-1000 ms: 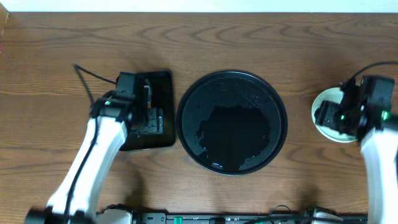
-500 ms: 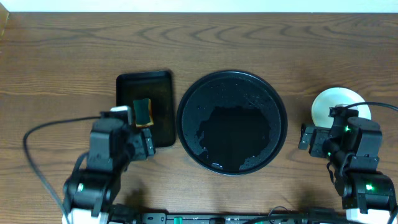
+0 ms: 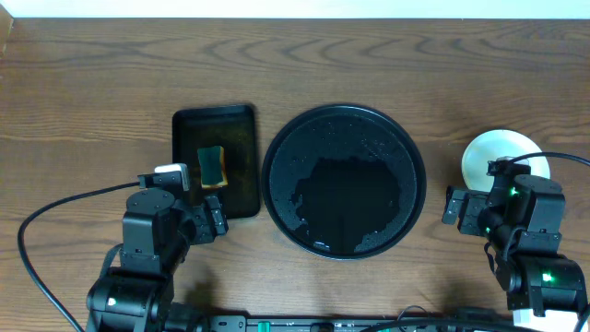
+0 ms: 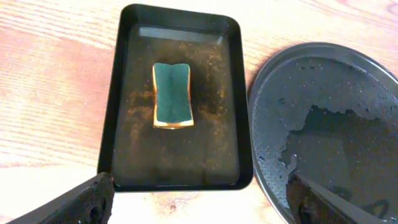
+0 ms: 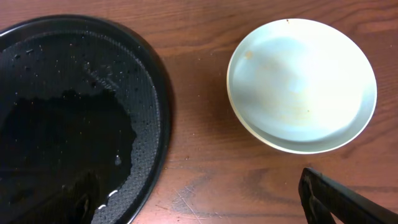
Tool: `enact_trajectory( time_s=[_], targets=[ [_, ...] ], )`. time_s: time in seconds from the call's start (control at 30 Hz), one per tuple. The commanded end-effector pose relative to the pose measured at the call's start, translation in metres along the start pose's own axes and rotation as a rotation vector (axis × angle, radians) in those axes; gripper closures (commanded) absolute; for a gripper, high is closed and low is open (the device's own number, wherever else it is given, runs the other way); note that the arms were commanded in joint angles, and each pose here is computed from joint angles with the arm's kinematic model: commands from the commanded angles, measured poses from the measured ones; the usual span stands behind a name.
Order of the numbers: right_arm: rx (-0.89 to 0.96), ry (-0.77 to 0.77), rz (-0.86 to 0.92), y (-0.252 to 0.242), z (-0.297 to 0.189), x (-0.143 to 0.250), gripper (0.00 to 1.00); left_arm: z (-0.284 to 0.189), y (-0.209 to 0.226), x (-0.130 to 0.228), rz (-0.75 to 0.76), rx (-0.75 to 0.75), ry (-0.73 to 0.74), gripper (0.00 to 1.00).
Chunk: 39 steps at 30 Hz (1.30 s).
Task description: Clean dirty plates on tray and stack at the side
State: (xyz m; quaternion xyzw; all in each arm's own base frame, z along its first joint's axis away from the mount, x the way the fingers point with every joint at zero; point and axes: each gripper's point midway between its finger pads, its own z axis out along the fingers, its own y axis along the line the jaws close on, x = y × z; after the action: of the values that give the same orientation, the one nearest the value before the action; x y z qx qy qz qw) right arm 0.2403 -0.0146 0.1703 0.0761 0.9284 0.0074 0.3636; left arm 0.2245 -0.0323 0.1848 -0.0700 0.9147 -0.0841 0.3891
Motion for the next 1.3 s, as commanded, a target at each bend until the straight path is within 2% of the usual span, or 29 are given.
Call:
enact_trajectory(
  time_s=[0.0, 0.3, 0.5, 0.6, 1.07, 1.27],
  targets=[
    [0.004, 0.002, 0.006, 0.0, 0.0, 0.002, 0.01, 0.001, 0.005, 0.001, -0.005, -0.023, -0.002, 0.12],
    [0.003, -0.01, 0.006, 0.0, -0.003, 0.001, 0.01, 0.001, 0.005, 0.001, -0.005, -0.023, -0.002, 0.11],
    [0.003, -0.076, -0.004, 0.0, -0.018, 0.0, 0.01, 0.001, 0.005, 0.001, -0.005, -0.024, -0.002, 0.11],
    [-0.025, -0.164, -0.018, 0.006, -0.026, -0.003, 0.01, 0.001, 0.005, 0.001, -0.005, -0.023, -0.002, 0.11],
    [-0.227, -0.809, -0.053, 0.04, -0.04, -0.029, 0.01, 0.001, 0.005, 0.001, -0.005, -0.024, -0.002, 0.11],
    [-0.248, -0.957, -0.045, 0.04, -0.036, -0.028, 0.01, 0.001, 0.005, 0.001, -0.005, -0.023, -0.002, 0.11]
  ],
)
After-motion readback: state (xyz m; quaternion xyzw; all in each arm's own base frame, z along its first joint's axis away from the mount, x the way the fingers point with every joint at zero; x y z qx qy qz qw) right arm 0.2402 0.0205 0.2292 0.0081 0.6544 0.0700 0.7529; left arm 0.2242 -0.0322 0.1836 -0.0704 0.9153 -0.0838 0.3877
